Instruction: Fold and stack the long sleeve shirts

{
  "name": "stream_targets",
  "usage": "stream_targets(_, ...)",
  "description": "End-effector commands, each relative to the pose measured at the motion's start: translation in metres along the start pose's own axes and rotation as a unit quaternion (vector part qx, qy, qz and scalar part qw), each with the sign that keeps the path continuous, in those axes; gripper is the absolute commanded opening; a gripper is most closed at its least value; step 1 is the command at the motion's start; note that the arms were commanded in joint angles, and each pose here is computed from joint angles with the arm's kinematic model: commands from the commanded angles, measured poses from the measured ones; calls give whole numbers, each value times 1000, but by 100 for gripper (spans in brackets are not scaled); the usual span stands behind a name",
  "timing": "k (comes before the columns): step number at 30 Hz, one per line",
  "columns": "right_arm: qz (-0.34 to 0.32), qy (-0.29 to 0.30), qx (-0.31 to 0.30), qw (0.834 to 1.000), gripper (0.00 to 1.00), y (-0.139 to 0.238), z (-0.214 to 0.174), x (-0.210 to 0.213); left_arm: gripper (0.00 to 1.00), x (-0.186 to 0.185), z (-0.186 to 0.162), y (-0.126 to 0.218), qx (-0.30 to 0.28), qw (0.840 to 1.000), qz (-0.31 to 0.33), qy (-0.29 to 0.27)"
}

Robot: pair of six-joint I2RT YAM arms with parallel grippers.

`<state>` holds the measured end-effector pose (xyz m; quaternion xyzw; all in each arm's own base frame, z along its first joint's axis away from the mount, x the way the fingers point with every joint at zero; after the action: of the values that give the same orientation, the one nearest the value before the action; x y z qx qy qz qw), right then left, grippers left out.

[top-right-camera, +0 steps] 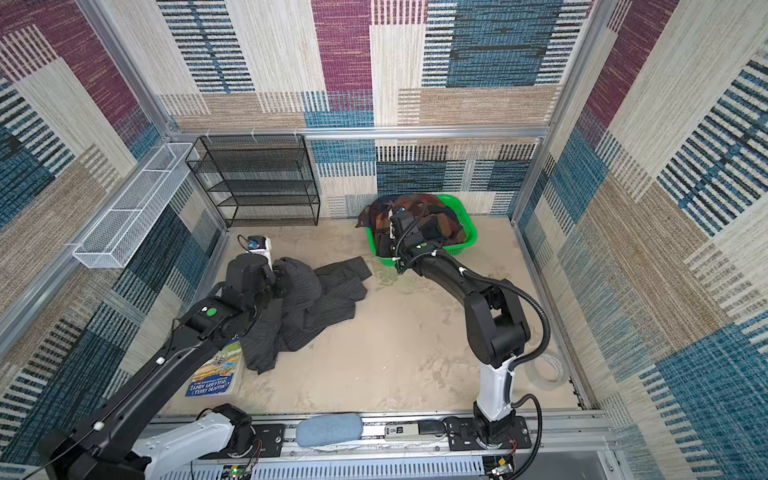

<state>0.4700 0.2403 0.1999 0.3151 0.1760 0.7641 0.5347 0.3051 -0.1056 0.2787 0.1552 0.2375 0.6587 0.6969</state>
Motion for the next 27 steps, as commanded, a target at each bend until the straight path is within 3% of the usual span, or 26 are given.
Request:
stream_targets(1, -35, 31, 12, 999, 65, -19, -1, 1, 30, -33, 1, -10, 27, 994, -99, 36)
stream_targets(6, -43, 46, 13, 998, 67, -52, 1, 6, 61, -25, 1, -7, 37, 996, -76, 42)
stream_targets(9, -45, 53, 22, 997, 68, -69, 2, 8, 71, -21, 6, 0, 48, 996, -68, 43)
stream_targets(20, -94, 65, 47, 992, 61, -115, -3, -8, 76, 13, 18, 11, 28, 996, -25, 79)
stream_targets(27, -130, 16, 25, 991, 52, -110, 13, -55, 76, 23, 12, 7, 37, 995, -17, 90)
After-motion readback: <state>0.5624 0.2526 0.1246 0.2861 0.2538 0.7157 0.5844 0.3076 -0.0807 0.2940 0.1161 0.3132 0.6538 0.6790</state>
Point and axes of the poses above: each gripper's point midway between its finger pads, its own y axis back along the fingers, its own x axis along the line the jaws close on, z = x × y, the point moved 4 cm from there along y, back along the fingers
